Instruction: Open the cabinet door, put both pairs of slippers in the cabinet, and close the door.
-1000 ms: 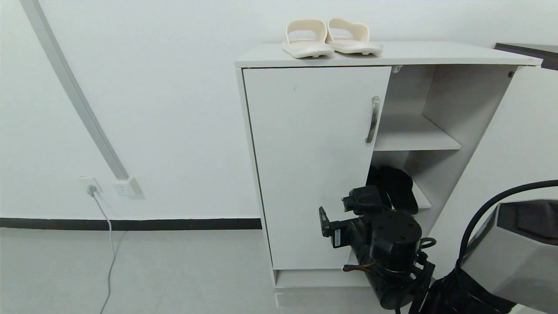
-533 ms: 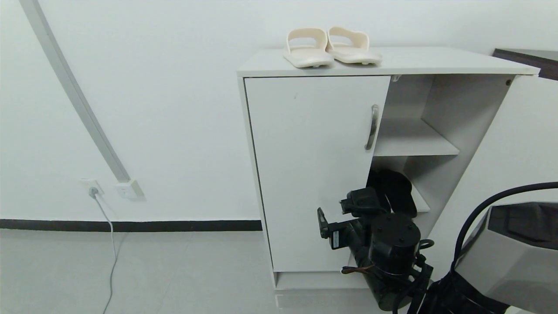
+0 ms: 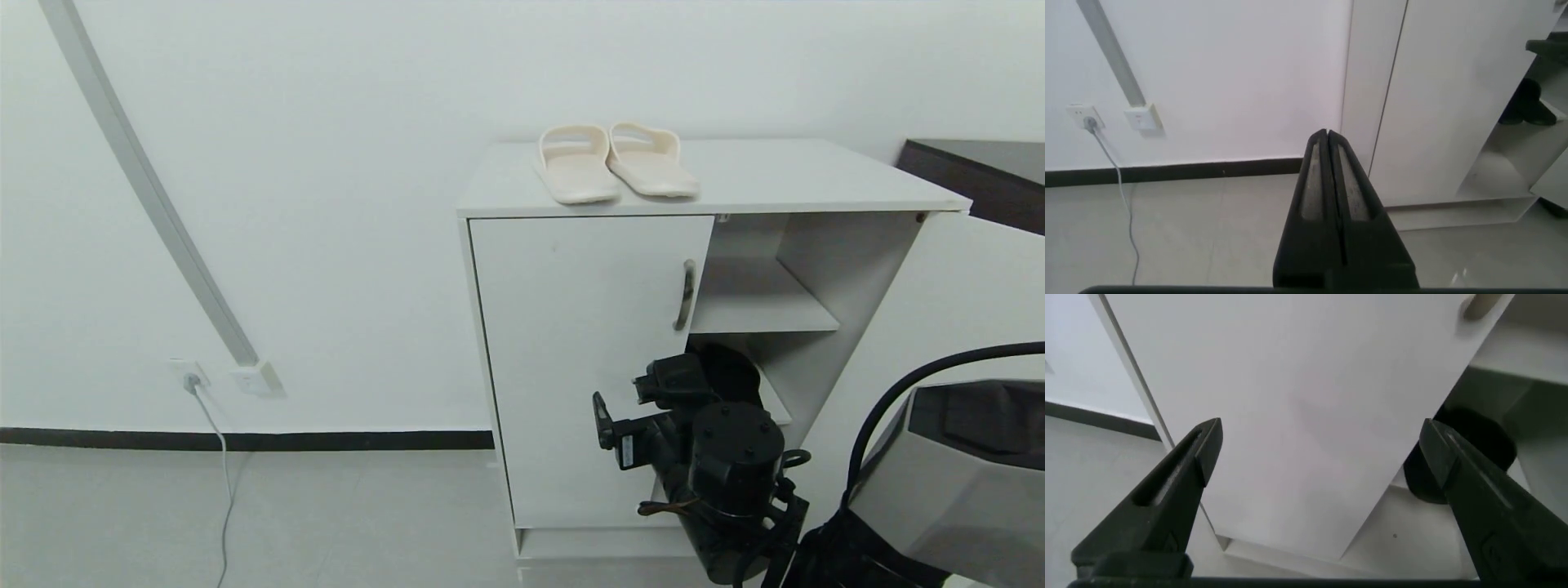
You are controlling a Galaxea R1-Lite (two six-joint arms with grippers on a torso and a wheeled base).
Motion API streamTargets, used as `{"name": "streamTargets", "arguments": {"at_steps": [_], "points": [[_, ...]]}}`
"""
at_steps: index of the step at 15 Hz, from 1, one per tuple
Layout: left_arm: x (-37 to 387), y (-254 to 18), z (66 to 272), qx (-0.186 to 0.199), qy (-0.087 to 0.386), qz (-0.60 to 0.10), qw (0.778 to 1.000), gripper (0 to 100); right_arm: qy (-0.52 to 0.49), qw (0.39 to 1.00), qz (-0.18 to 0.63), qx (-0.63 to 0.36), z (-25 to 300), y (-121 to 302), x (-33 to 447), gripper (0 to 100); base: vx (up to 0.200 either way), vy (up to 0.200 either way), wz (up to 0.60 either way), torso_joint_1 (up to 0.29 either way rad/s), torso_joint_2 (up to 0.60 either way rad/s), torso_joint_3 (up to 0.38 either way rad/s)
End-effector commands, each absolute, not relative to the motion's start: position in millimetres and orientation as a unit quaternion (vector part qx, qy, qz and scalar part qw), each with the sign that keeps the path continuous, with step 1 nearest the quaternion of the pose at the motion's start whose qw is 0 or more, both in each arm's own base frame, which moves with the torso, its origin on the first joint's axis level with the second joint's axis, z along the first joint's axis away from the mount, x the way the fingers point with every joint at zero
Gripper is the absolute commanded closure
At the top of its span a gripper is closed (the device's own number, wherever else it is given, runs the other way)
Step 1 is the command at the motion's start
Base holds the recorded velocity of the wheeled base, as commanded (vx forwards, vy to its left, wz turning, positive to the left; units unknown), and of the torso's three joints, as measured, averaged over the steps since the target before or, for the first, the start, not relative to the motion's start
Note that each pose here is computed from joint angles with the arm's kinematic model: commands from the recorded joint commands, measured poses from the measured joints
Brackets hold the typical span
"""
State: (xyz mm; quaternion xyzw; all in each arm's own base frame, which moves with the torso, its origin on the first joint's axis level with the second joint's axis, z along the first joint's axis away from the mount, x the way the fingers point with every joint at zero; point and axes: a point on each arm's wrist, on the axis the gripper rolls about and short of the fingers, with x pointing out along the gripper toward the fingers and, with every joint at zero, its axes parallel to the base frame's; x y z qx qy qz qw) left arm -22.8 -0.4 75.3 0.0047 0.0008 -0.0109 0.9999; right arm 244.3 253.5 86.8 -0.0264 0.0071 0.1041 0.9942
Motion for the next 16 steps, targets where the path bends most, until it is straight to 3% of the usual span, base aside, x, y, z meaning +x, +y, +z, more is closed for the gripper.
{"name": "streamTargets", "arguments": {"at_steps": [1, 16], "points": [[-22.8, -0.4, 75.3, 0.005, 0.001, -0.012, 1.000, 100, 0.009, 0.994, 0.104, -0.028, 85.2, 253.7, 244.3, 0, 0.000, 0.000, 0.00, 0.144, -0.47, -0.330], [-22.8, -0.4, 75.3, 0.005, 0.001, -0.011, 1.000, 100, 0.013, 0.994, 0.106, -0.032, 83.0, 252.9, 242.1, 0, 0.000, 0.000, 0.00, 0.193, -0.51, -0.321]]}}
